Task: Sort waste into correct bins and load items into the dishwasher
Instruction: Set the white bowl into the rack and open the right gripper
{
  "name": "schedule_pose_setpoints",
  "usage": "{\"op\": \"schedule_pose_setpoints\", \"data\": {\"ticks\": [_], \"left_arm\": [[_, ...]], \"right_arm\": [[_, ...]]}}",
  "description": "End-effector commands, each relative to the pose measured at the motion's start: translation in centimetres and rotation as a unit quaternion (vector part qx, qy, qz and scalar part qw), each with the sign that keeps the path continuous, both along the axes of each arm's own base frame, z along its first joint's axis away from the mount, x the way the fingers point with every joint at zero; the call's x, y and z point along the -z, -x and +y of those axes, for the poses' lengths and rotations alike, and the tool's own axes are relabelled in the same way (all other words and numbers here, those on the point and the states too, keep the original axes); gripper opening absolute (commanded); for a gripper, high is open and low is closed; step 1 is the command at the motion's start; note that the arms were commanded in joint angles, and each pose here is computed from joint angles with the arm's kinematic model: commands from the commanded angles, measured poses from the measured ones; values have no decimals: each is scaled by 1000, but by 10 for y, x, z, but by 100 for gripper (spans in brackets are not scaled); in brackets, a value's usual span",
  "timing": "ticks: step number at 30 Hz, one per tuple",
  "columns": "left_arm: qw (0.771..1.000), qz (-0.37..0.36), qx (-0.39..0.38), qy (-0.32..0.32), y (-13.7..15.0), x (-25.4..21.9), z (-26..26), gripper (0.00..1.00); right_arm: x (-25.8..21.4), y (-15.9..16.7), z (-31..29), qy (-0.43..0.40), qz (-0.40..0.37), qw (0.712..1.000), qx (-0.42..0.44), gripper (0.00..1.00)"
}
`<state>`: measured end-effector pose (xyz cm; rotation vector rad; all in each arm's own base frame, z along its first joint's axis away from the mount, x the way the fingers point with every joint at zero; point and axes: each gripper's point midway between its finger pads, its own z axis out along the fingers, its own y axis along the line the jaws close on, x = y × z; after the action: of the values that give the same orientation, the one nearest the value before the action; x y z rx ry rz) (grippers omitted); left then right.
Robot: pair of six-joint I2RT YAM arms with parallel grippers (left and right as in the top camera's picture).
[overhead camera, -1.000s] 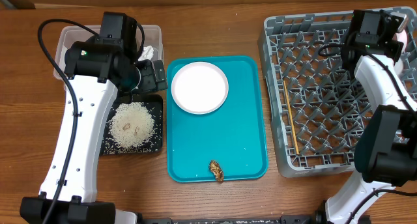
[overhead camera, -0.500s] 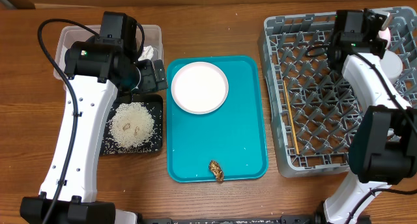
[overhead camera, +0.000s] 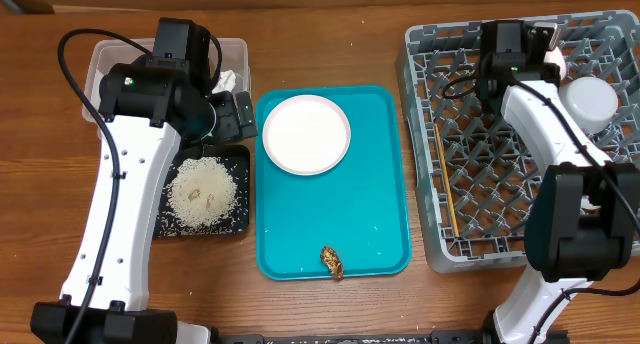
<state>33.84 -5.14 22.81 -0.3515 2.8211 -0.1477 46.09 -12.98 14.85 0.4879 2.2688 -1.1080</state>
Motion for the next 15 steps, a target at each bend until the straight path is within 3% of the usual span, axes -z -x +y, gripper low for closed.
{"op": "schedule_pose_setpoints", "data": {"ticks": [1,10,15], "left_arm": [[1000,-9,-8,6,-2,-6,0,100],[1000,-11,-8,6,-3,-6,-1,100],[1000,-10,-8,6,-3,-6,-1,100]], "right_arm": [[2,0,0,-7,-12,1000,12,20],[20,16,11,-66,9,998,20,25],[14,20,35,-159,-7,987,-5,28]]}}
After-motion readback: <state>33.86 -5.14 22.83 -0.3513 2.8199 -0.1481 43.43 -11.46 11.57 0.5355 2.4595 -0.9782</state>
